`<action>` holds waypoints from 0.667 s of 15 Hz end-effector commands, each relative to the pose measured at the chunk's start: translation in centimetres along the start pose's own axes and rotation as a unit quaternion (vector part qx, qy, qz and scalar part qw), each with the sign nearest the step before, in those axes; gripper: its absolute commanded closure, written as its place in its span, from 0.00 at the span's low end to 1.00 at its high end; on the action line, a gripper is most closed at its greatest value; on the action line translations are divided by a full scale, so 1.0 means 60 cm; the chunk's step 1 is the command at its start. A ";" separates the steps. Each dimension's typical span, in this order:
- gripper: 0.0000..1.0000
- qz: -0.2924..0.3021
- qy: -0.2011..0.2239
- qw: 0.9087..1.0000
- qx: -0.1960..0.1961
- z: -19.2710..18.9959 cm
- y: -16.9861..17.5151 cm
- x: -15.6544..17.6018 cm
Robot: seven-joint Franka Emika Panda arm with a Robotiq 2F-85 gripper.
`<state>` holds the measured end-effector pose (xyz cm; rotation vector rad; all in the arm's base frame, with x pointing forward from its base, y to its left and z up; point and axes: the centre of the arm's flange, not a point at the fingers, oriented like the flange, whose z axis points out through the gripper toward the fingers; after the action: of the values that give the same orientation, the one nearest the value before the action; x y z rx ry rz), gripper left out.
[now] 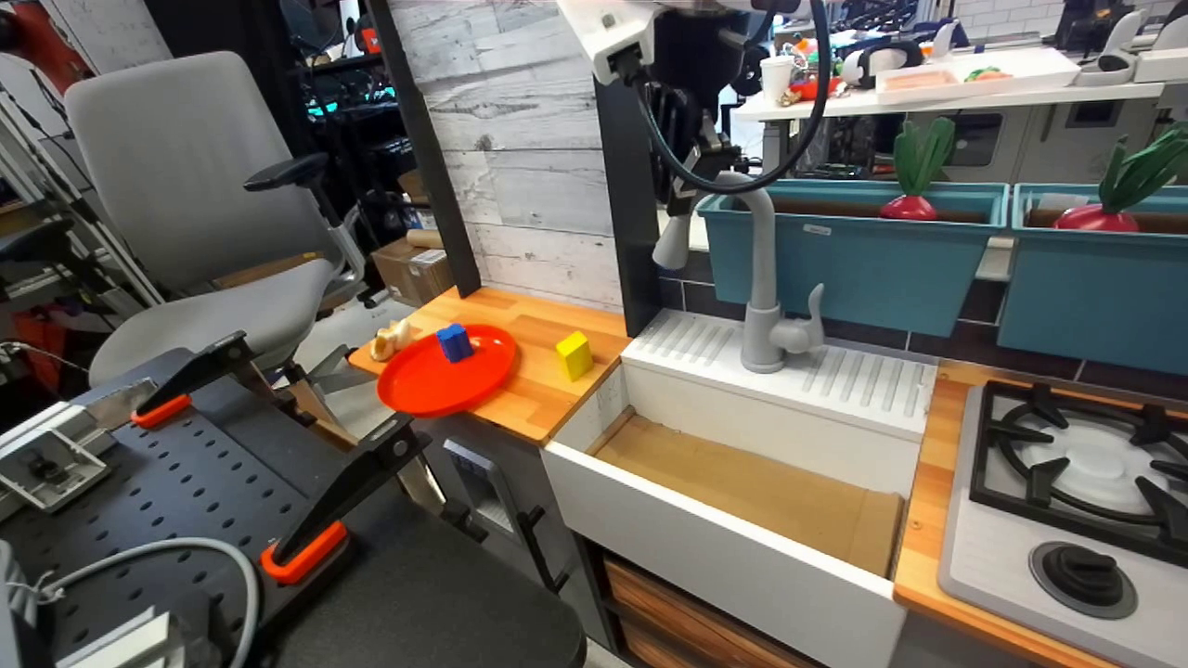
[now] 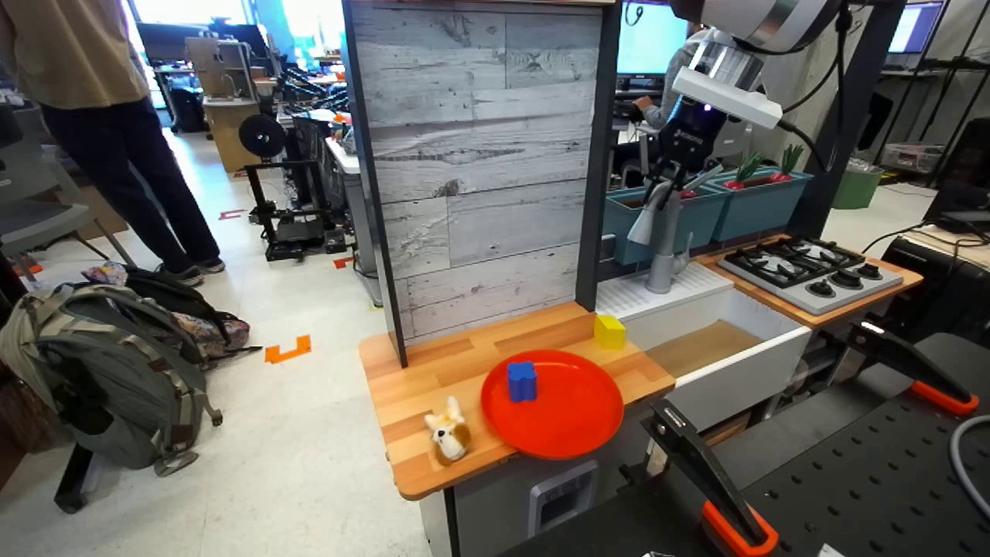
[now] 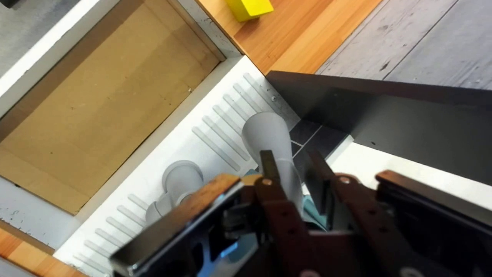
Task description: Turn the faucet to the left
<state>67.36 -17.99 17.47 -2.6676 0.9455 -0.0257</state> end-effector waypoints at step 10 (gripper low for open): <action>0.29 -0.013 0.005 1.000 0.014 -0.013 -0.019 -0.014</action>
<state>67.73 -17.56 17.58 -2.6555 0.9432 -0.0306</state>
